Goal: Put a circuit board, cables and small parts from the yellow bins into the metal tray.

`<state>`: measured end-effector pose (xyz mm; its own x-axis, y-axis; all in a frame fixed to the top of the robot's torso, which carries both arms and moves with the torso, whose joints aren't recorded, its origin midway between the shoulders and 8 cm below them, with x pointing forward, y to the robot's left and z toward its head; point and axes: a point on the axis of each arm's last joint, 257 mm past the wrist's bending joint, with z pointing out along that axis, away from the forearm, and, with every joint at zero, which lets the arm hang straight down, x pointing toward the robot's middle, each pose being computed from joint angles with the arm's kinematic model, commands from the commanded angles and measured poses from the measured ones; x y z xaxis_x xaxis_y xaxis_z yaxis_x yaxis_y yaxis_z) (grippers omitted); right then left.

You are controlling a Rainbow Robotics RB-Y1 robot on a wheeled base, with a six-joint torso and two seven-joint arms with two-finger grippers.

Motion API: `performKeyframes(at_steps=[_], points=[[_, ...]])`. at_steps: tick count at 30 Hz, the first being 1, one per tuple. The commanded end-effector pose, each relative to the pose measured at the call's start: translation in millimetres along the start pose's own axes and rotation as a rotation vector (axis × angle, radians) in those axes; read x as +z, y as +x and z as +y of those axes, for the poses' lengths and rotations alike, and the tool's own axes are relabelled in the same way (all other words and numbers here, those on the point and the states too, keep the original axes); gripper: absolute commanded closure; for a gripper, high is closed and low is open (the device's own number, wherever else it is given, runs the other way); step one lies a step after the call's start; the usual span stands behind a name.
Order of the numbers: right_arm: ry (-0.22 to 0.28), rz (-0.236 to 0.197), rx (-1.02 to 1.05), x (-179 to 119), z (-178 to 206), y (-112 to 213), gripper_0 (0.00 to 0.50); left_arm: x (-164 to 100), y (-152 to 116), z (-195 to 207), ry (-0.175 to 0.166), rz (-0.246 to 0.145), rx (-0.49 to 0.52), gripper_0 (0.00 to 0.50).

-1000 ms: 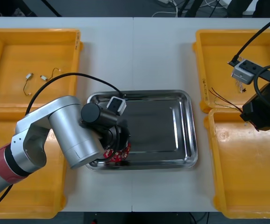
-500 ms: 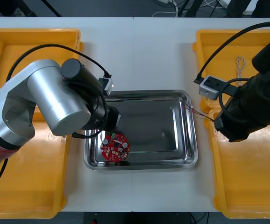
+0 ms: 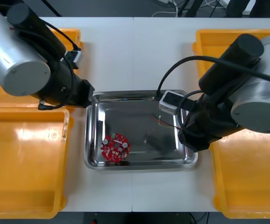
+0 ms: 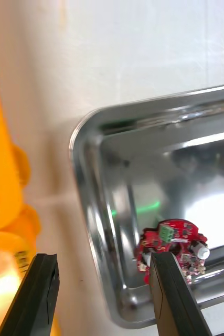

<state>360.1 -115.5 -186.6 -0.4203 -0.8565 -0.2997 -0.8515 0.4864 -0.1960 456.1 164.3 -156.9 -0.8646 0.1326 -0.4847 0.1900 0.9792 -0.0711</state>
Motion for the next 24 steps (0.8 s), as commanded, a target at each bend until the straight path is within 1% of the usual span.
performKeyframes(at_steps=[1,4,9,10,12,16,18,20,24], points=[[0.037,-0.029,-0.149,4,15,-22,0.5,-35,-31,32,-0.044,-0.058,0.143,0.0],[0.057,-0.029,-0.181,12,18,-24,0.5,-39,-36,51,-0.062,-0.053,0.151,0.0],[0.086,-0.006,-0.233,28,22,-20,0.5,-42,-45,83,-0.084,-0.035,0.174,0.0],[0.088,-0.005,-0.235,29,23,-20,0.5,-42,-46,85,-0.085,-0.036,0.176,0.0],[0.104,0.003,-0.254,34,23,-18,0.5,-42,-48,98,-0.101,-0.02,0.198,0.0],[0.109,0.016,-0.276,46,25,-13,0.5,-42,-52,120,-0.128,-0.003,0.235,0.0],[0.114,0.016,-0.279,49,24,-13,0.5,-41,-52,125,-0.132,0.003,0.243,0.0],[0.119,0.024,-0.278,57,22,-11,0.5,-42,-56,139,-0.149,0.011,0.273,0.0],[0.124,0.029,-0.276,65,17,-10,0.5,-40,-62,155,-0.16,0.019,0.309,0.0]])
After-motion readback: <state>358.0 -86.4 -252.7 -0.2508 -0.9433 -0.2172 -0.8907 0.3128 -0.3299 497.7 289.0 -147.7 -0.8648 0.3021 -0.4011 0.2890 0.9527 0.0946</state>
